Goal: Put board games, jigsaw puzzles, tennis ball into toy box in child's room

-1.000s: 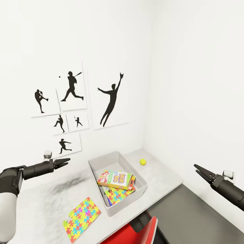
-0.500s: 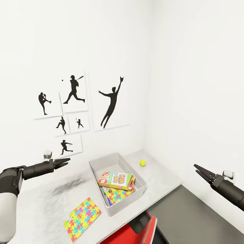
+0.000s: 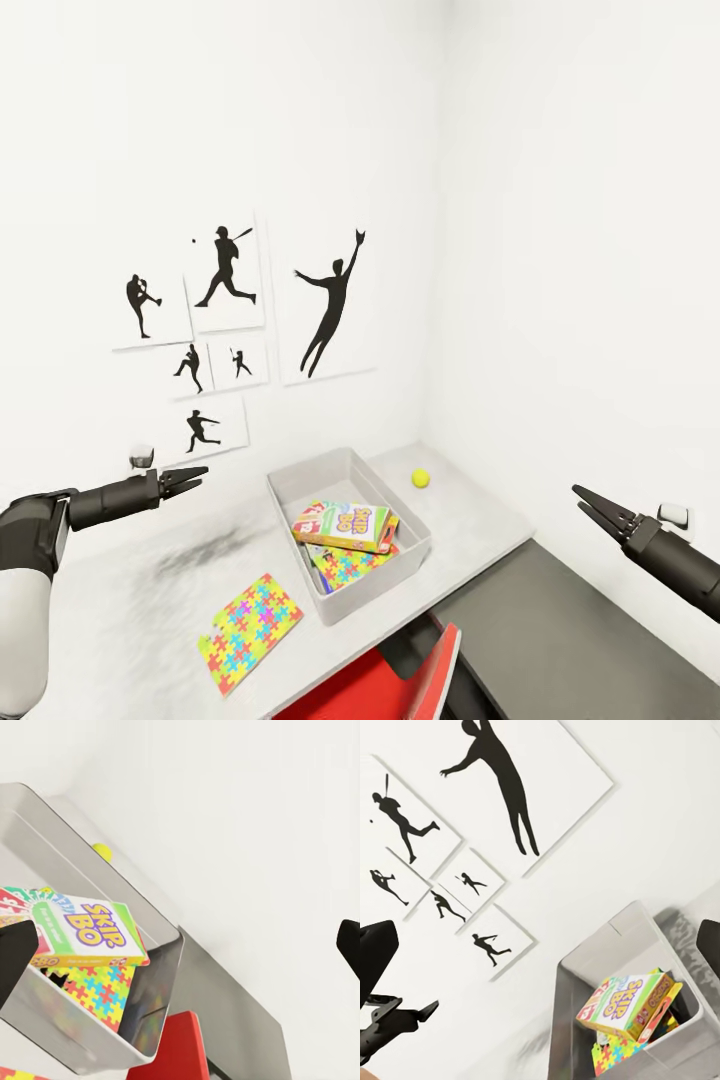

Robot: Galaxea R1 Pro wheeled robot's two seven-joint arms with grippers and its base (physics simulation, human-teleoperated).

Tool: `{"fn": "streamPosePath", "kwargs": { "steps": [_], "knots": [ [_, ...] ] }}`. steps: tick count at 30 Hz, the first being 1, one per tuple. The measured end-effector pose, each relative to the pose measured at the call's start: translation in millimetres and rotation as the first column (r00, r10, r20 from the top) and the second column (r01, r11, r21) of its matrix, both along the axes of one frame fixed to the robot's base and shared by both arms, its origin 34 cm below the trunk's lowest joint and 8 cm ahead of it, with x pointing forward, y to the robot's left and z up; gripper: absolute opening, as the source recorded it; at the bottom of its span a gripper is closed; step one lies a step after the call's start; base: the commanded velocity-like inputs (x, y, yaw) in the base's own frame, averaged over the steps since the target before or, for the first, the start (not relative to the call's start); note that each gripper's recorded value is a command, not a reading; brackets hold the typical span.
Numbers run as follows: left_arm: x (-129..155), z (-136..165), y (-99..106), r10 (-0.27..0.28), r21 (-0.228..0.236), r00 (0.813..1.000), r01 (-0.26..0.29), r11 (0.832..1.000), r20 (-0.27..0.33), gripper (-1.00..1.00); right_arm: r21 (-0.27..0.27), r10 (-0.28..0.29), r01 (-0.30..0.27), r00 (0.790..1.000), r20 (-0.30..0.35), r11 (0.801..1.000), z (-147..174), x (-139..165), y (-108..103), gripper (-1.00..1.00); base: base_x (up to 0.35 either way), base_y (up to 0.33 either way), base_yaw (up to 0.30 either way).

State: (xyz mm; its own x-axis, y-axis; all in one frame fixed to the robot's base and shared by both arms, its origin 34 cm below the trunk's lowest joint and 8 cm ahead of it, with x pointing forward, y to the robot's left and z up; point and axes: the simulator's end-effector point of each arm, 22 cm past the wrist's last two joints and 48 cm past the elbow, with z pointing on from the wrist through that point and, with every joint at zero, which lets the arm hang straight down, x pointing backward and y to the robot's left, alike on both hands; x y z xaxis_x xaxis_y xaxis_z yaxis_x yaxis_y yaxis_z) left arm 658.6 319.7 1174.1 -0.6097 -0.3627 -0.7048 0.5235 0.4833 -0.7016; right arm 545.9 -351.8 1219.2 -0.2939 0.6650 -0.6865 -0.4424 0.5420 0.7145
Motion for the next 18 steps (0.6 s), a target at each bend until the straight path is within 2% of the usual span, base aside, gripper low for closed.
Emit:
{"fn": "streamPosePath", "kwargs": {
  "steps": [12,18],
  "knots": [
    [-0.2,0.3,-0.2,0.0,0.0,1.0,0.0,1.0,0.001,1.0,0.0,-0.002,0.002,1.0,-0.001,1.0,-0.1,0.0,-0.5,1.0,-0.045,0.064,0.001],
    [-1.0,3.0,-1.3,-0.002,0.0,1.0,0.002,1.0,0.007,1.0,0.0,-0.002,0.002,1.0,0.005,1.0,2.2,-1.1,-0.3,1.0,-0.008,0.012,0.114]
  ]
}}
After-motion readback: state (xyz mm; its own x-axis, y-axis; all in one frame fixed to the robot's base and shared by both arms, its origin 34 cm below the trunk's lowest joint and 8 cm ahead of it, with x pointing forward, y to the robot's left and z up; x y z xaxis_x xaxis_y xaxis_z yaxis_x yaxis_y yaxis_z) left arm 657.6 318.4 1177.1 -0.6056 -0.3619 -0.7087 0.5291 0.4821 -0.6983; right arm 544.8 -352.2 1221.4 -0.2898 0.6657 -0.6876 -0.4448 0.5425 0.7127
